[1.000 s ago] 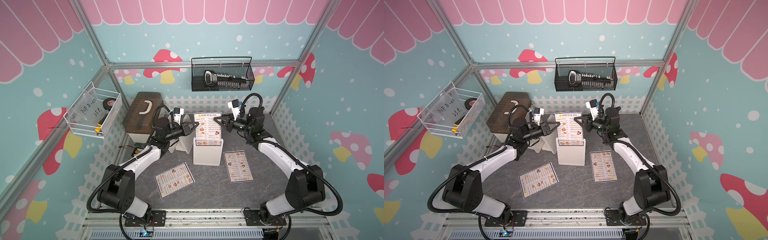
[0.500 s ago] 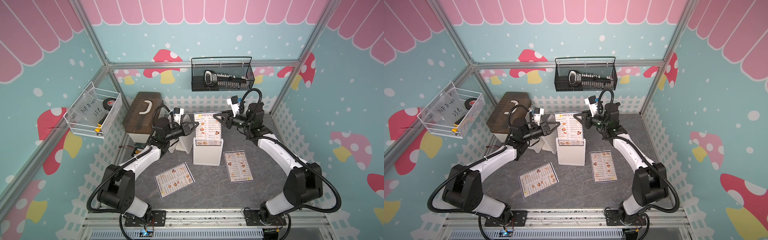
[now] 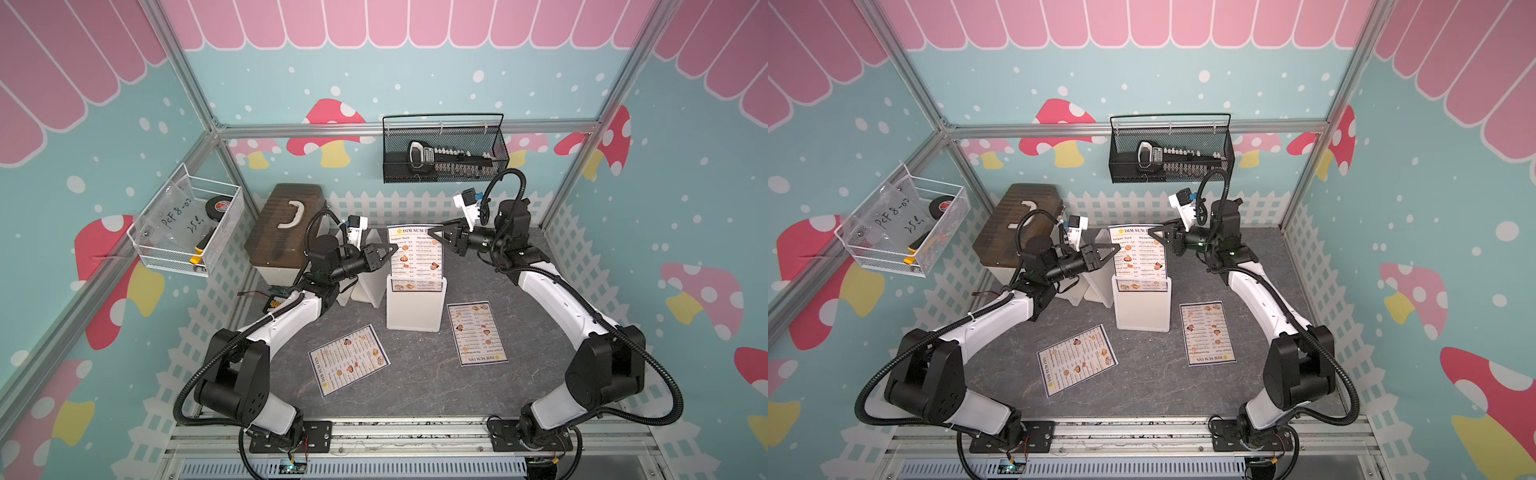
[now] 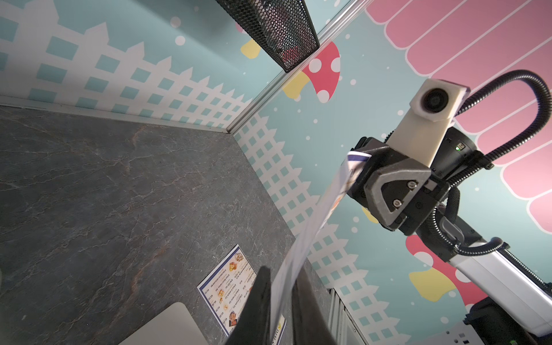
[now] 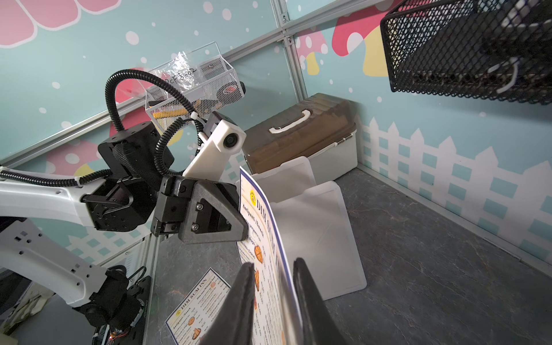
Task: Insert the menus into the narrow rack
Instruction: Insert the menu into the narrow rack.
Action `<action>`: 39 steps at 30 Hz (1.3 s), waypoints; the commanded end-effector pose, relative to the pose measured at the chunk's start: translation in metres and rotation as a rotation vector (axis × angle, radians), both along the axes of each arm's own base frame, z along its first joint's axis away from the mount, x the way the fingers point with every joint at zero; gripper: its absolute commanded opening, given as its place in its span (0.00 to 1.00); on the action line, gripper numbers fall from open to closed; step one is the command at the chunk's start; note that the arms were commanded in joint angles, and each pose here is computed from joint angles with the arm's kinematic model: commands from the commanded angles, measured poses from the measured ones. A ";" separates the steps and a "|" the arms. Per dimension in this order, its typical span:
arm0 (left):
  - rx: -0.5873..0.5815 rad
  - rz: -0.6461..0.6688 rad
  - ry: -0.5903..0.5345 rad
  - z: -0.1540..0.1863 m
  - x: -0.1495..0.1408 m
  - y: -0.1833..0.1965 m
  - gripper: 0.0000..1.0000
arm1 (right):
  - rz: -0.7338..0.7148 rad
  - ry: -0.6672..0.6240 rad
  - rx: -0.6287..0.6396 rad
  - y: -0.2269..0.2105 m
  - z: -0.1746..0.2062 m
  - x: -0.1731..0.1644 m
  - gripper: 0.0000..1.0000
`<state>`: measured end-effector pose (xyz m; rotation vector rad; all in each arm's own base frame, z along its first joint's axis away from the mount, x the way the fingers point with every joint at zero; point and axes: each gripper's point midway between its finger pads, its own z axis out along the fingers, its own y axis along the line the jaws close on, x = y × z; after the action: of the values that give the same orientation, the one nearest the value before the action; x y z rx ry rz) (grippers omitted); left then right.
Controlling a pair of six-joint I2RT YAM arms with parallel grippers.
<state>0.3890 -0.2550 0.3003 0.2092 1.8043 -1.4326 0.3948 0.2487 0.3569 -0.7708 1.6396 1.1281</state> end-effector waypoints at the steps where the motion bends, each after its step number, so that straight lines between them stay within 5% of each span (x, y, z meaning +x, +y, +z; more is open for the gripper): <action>1: -0.002 0.008 -0.043 0.012 0.001 0.002 0.15 | 0.022 -0.016 -0.013 -0.002 0.002 0.001 0.23; 9: -0.001 0.008 -0.042 0.012 0.001 0.002 0.15 | 0.005 -0.028 -0.013 -0.006 0.007 0.004 0.19; 20: -0.001 0.008 -0.044 0.014 0.001 0.003 0.25 | -0.005 -0.027 -0.011 -0.007 0.009 0.005 0.00; 29: 0.000 -0.002 -0.054 0.021 0.005 0.000 0.47 | -0.059 -0.041 0.023 -0.011 0.011 0.007 0.00; 39: 0.007 -0.016 -0.054 0.022 0.007 -0.002 0.49 | -0.039 -0.047 0.002 -0.012 -0.002 -0.004 0.00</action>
<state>0.3924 -0.2566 0.3163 0.2382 1.7791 -1.4217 0.4009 0.2387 0.3401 -0.7165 1.6735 1.1058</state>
